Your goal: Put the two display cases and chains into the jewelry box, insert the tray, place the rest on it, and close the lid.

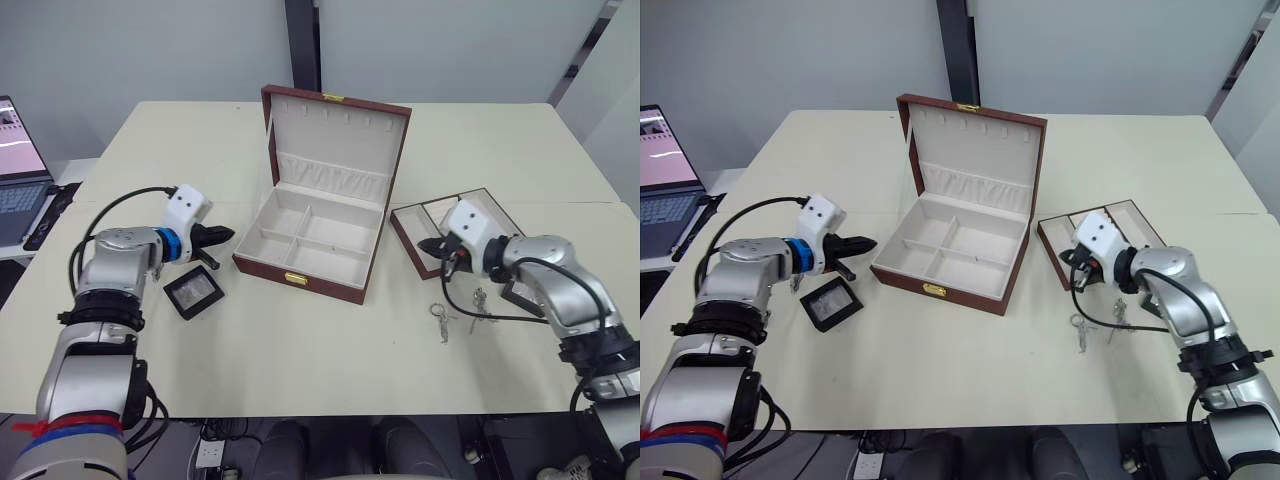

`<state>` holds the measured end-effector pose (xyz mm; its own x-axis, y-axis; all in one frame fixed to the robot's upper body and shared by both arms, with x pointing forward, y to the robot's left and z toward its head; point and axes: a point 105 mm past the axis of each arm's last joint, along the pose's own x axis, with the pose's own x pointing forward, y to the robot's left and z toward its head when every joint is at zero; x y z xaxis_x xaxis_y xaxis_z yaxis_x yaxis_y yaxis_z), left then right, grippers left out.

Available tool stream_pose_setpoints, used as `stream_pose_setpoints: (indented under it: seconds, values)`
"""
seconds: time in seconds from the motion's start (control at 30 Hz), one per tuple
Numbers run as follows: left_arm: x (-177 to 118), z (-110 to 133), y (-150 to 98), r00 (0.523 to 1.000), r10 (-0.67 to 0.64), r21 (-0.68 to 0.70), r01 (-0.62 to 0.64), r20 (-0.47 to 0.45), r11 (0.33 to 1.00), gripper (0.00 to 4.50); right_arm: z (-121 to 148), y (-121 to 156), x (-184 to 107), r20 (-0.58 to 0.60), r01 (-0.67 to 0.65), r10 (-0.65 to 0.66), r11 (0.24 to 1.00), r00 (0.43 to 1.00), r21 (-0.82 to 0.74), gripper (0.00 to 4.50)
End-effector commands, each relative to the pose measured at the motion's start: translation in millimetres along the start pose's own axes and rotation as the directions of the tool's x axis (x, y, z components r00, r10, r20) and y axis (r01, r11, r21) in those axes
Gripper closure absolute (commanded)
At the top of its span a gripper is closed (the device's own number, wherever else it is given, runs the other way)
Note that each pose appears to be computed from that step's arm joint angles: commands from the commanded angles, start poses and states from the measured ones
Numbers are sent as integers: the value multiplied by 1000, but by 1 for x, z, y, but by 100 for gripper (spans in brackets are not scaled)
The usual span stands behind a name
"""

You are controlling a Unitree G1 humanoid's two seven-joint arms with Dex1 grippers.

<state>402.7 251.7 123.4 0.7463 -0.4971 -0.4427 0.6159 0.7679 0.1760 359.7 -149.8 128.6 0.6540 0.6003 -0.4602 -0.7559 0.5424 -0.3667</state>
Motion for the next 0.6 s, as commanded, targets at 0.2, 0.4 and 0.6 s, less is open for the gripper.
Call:
stream_pose_setpoints:
  seconds: [0.2,0.4,0.6]
  values:
    - [12,8,-20,990,-139,50,140,-13,989,450,25,7,29,47,-28,31,997,998,-67,448]
    - [12,10,-32,978,-207,54,207,-11,977,450,34,16,42,66,-76,81,994,995,-74,448]
    - [9,12,-47,965,-262,49,261,8,964,450,43,13,47,88,-97,105,992,991,-86,448]
